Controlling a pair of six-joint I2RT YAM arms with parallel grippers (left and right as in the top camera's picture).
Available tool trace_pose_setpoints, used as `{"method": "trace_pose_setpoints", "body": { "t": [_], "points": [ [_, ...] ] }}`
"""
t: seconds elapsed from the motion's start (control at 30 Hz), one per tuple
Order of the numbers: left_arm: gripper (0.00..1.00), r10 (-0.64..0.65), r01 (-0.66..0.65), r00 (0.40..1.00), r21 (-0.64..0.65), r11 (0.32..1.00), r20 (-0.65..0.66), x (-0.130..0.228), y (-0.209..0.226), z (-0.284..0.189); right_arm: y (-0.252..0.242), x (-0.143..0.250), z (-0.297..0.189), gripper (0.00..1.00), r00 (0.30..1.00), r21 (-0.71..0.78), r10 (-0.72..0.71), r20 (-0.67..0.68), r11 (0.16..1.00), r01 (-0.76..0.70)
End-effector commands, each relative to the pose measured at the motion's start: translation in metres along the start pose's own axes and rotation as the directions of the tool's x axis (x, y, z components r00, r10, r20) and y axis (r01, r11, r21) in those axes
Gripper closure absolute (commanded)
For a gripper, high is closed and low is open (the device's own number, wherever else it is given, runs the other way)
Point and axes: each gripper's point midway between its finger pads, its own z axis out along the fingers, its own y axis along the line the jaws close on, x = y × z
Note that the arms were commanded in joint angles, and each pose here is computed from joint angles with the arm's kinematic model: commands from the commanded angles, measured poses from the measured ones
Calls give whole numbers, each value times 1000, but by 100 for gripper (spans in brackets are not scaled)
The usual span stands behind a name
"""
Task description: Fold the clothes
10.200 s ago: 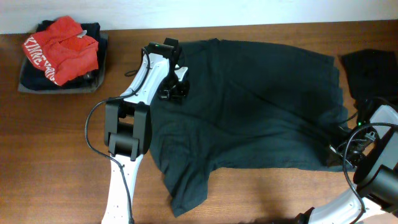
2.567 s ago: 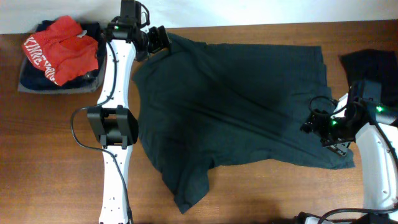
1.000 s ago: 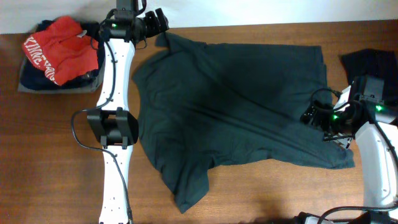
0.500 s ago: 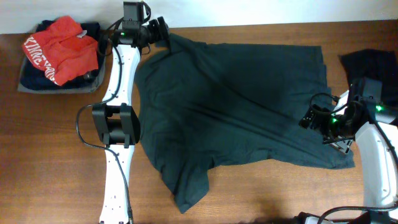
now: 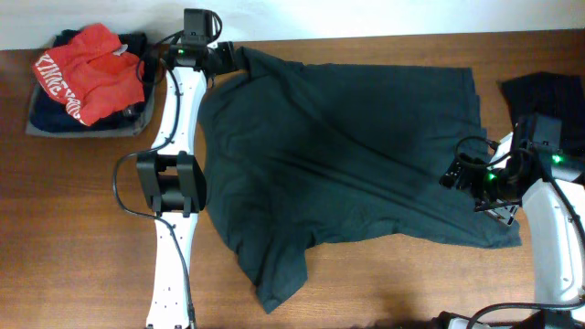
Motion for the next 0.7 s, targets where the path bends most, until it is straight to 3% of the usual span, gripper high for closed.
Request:
{"method": "trace_pose_setpoints", "body": {
  "t": [0.0, 0.23, 0.67],
  "points": [
    [33, 19, -21, 998, -17, 1000, -64, 27, 10, 24, 2, -1, 0, 1, 1000, 6, -5, 2, 1000, 5],
    [32, 65, -66, 995, -12, 998, -74, 35, 12, 34, 1, 0, 0, 1, 1000, 7, -5, -1, 1000, 5],
    [31, 269, -269, 963, 9, 963, 15, 17, -1, 38, 1, 0, 0, 1, 1000, 8, -5, -2, 1000, 5]
  ]
}}
